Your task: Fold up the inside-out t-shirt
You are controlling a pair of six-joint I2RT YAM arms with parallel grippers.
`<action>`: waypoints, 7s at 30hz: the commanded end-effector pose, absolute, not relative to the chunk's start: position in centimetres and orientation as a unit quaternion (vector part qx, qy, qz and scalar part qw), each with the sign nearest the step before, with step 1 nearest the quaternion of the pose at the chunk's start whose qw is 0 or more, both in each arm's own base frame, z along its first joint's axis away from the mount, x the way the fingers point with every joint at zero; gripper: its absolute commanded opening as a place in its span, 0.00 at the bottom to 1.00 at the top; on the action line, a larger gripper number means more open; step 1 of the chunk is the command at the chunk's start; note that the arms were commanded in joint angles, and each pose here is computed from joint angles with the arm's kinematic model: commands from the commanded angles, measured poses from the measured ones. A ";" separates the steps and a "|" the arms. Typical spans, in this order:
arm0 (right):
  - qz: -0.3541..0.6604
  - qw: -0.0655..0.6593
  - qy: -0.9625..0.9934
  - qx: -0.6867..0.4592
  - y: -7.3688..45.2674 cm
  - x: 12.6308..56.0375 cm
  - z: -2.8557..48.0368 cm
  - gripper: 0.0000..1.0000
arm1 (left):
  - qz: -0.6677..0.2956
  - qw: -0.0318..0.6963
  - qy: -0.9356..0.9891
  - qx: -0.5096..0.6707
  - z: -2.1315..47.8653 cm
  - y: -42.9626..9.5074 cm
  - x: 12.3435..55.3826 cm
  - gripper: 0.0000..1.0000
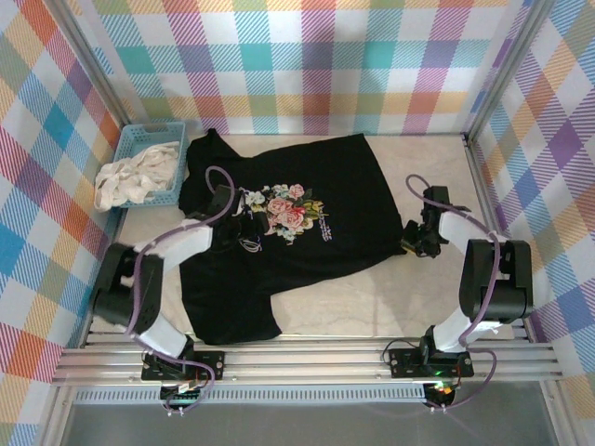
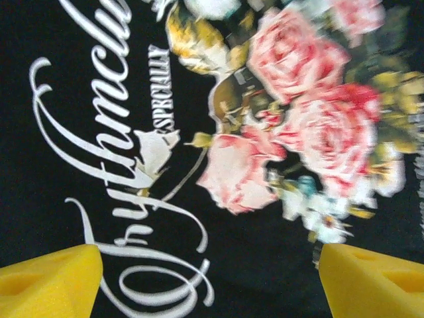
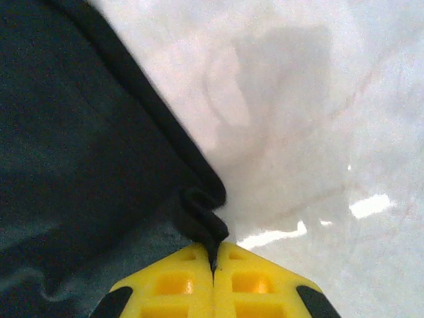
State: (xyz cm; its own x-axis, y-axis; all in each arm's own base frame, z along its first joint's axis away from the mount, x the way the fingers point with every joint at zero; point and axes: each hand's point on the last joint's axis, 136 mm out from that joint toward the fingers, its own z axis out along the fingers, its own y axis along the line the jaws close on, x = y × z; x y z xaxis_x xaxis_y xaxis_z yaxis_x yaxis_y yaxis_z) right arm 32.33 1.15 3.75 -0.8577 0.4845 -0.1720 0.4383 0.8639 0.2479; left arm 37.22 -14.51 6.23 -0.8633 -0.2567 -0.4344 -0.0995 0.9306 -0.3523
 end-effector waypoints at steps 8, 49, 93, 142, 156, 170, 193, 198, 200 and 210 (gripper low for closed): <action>0.134 0.206 0.920 0.305 -5.4 39.2 6.9 0.01 | -0.170 0.232 0.955 -0.070 3.2 -18.2 47.0 0.84; 0.228 0.255 0.905 0.254 -1.8 38.5 11.4 0.03 | 0.036 0.258 0.928 0.266 6.1 -21.3 21.3 0.87; 0.249 0.248 0.905 0.240 -1.0 38.8 11.2 0.04 | -0.192 0.145 0.949 0.202 10.1 -24.4 18.4 0.01; 0.263 0.233 0.907 0.233 -0.1 39.0 10.4 0.04 | -0.156 0.170 0.973 0.019 4.5 -20.6 25.8 0.56; 0.261 0.230 0.908 0.233 -0.1 39.0 10.2 0.04 | -0.160 0.175 0.971 0.019 4.2 -21.0 26.3 0.29; 0.254 0.240 0.909 0.229 -0.3 38.9 10.8 0.04 | -0.134 0.237 0.962 0.024 8.0 -19.1 27.1 0.01; 0.146 0.646 0.743 0.093 -0.4 26.5 43.8 0.00 | -0.193 0.701 0.684 -0.057 52.5 -4.7 19.2 0.00; 0.121 0.716 0.683 0.073 0.3 20.6 51.0 0.00 | -0.130 0.746 0.650 -0.064 57.6 -2.2 18.4 0.00; 0.124 0.730 0.669 0.064 0.6 19.9 52.5 0.00 | -0.081 0.745 0.659 -0.067 57.9 -2.4 20.5 0.00; 0.152 0.693 0.702 0.062 -0.7 30.5 51.1 0.00 | -0.022 0.690 0.716 -0.103 55.8 -2.3 34.8 0.00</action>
